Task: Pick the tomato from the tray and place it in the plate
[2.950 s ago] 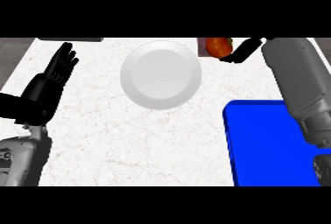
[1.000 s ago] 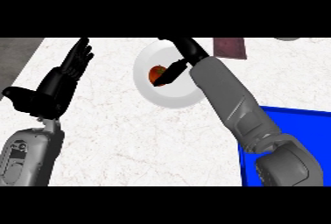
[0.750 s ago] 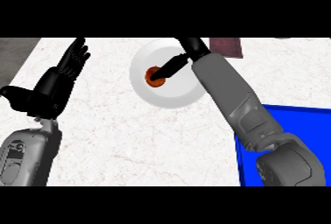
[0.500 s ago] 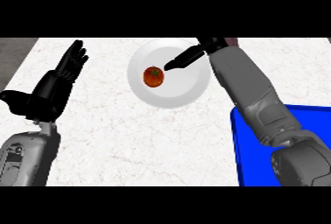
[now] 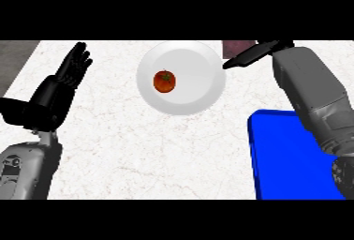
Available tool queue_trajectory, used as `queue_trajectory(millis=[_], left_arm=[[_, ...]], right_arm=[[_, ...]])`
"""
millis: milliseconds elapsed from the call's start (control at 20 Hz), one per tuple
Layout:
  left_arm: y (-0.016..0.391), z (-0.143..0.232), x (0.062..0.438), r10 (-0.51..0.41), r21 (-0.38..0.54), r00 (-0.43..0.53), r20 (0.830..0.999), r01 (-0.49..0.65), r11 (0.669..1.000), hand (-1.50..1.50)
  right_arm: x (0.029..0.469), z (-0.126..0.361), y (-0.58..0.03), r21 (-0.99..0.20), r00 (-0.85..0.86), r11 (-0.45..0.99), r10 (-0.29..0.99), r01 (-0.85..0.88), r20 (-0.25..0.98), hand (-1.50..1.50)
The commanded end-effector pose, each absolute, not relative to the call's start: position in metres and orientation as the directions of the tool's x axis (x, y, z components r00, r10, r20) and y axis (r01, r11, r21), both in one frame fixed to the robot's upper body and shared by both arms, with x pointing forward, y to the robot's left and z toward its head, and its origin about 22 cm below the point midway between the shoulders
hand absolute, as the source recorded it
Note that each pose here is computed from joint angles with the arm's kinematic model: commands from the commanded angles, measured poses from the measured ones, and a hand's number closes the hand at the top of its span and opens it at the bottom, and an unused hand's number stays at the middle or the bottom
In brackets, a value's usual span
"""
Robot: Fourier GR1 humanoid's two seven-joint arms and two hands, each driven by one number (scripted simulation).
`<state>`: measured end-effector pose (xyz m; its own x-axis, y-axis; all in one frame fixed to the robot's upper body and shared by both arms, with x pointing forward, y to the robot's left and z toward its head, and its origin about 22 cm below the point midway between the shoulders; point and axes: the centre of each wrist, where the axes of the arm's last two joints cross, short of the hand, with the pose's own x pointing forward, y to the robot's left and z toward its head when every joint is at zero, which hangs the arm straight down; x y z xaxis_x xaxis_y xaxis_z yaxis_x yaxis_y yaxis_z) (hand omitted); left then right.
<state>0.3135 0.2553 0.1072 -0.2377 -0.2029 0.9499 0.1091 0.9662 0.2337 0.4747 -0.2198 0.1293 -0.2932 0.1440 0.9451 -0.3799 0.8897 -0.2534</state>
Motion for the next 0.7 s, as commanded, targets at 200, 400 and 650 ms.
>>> queue_trajectory(millis=[200,400,650], left_arm=[[0.258,0.117,0.313,-0.201,0.239,-0.257,0.945,0.122,0.963,0.0],[0.258,0.114,0.314,-0.201,0.237,-0.24,0.95,0.133,0.962,0.0],[0.252,0.122,0.311,-0.197,0.243,-0.282,0.939,0.137,0.96,0.0]], right_arm=[[0.466,0.138,-0.291,-0.299,-0.328,0.879,0.177,-0.371,0.928,-1.5],[0.465,0.135,-0.292,-0.294,-0.327,0.883,0.173,-0.367,0.929,-1.5],[0.457,0.145,-0.332,-0.346,-0.393,0.885,0.212,-0.311,0.895,-1.5]])
